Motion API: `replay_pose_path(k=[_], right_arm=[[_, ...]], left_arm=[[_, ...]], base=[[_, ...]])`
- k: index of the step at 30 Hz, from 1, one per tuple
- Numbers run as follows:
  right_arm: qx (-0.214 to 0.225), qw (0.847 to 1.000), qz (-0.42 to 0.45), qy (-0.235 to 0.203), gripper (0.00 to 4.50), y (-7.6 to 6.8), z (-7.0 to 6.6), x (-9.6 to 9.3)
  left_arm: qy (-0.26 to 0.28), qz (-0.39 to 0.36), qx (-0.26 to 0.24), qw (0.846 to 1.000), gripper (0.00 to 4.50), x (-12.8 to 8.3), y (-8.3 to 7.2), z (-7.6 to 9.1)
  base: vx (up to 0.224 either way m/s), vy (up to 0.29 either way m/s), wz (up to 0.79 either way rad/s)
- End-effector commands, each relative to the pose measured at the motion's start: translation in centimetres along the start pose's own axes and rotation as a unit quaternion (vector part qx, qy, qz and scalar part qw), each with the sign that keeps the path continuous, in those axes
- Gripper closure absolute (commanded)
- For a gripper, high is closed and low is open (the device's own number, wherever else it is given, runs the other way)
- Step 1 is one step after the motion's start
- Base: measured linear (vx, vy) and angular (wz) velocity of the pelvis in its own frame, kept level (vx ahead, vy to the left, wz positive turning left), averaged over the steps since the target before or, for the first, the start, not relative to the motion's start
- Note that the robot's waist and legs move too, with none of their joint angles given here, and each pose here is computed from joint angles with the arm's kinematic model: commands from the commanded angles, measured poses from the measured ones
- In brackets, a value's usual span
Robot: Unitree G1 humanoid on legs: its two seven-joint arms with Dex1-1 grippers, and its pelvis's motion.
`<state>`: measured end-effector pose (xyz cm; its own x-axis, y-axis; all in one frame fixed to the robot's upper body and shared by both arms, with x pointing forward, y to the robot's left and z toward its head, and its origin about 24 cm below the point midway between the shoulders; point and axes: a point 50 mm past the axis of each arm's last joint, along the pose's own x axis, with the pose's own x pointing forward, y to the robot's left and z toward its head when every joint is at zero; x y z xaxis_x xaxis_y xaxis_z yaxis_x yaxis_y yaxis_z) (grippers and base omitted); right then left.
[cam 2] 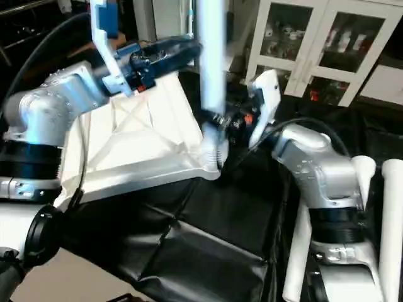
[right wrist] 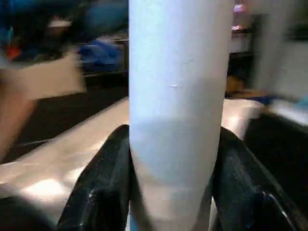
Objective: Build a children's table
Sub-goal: Insert table leg to table base
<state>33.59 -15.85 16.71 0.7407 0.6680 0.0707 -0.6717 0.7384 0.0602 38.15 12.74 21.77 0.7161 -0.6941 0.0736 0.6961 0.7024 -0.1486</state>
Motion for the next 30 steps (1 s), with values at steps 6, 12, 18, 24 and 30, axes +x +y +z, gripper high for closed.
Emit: replay_pose_path(k=[6,12,18,24,30], right_arm=[[0.07,0.992,-0.065,-0.081,2.69,-0.1,-1.1,0.0],[0.086,0.989,-0.088,-0.086,2.69,-1.4,-2.5,0.0],[0.095,0.986,-0.082,-0.106,2.69,-0.8,-2.6,0.3],[0.123,0.976,-0.106,-0.144,2.69,-0.5,-1.2,1.2],[0.129,0.977,-0.072,-0.154,2.69,0.3,0.0,2.4]], left_arm=[[0.102,0.084,0.1,0.986,0.8,-3.2,2.5,-5.6],[0.133,-0.049,0.086,0.986,0.8,-3.5,-0.7,-9.6],[0.153,-0.073,0.095,0.981,0.8,-3.3,-2.4,-12.2],[0.097,-0.143,0.029,0.985,0.8,-0.7,-6.3,-10.6],[0.097,-0.266,-0.023,0.959,0.8,-0.2,-9.9,-10.4]], base=[[0.0,0.0,0.0],[0.0,0.0,0.0],[0.0,0.0,0.0],[0.0,0.0,0.0],[0.0,0.0,0.0]])
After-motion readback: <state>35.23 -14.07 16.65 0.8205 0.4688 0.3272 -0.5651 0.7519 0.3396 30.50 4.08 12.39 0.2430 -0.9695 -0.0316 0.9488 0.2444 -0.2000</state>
